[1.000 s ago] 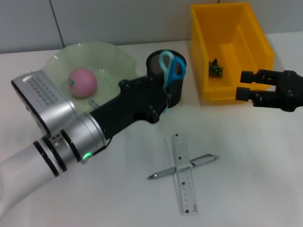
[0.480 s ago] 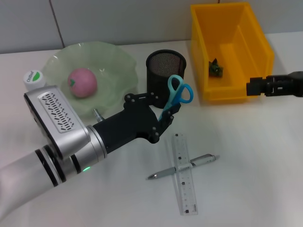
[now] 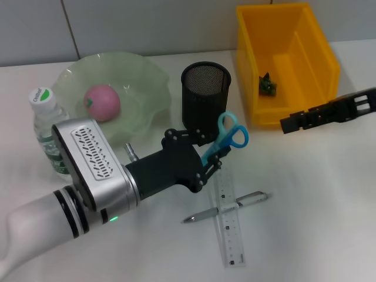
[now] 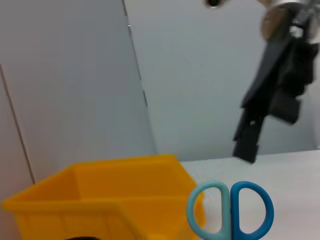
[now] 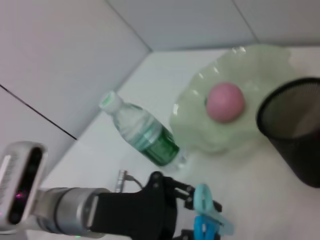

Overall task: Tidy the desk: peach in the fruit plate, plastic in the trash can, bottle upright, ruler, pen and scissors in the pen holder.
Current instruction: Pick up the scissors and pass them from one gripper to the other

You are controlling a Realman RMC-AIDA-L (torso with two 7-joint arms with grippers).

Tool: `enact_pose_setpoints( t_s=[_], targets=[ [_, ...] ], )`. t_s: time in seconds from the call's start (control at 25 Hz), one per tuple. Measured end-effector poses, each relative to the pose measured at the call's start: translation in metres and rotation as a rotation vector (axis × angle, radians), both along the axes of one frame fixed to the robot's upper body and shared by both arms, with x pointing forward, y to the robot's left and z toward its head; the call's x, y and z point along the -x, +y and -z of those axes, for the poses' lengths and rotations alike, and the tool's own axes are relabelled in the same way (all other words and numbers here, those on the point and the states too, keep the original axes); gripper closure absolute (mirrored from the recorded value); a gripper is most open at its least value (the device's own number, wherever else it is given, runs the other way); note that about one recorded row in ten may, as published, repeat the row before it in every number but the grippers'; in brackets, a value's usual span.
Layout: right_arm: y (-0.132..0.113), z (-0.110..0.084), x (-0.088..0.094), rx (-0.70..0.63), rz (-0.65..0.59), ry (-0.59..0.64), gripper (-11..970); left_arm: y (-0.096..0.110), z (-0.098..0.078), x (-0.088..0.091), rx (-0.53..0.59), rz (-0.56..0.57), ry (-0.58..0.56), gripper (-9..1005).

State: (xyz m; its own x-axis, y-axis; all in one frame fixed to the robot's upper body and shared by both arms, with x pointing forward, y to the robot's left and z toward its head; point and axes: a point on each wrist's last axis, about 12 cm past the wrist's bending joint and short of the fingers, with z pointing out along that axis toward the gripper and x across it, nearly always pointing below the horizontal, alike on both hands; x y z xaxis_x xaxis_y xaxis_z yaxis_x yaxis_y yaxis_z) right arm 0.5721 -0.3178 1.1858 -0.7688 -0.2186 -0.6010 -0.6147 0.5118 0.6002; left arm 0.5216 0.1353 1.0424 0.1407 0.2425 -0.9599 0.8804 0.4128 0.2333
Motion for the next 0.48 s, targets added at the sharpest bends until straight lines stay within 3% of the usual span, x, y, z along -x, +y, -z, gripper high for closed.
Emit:
enact_pose_setpoints(
  t_s=[0.48],
  targets=[
    [0.038, -0.020, -0.036, 0.161, 0.005, 0.082, 265, -0.002, 0.005, -0.003, -0.089, -0.014, 0.006, 694]
  ],
)
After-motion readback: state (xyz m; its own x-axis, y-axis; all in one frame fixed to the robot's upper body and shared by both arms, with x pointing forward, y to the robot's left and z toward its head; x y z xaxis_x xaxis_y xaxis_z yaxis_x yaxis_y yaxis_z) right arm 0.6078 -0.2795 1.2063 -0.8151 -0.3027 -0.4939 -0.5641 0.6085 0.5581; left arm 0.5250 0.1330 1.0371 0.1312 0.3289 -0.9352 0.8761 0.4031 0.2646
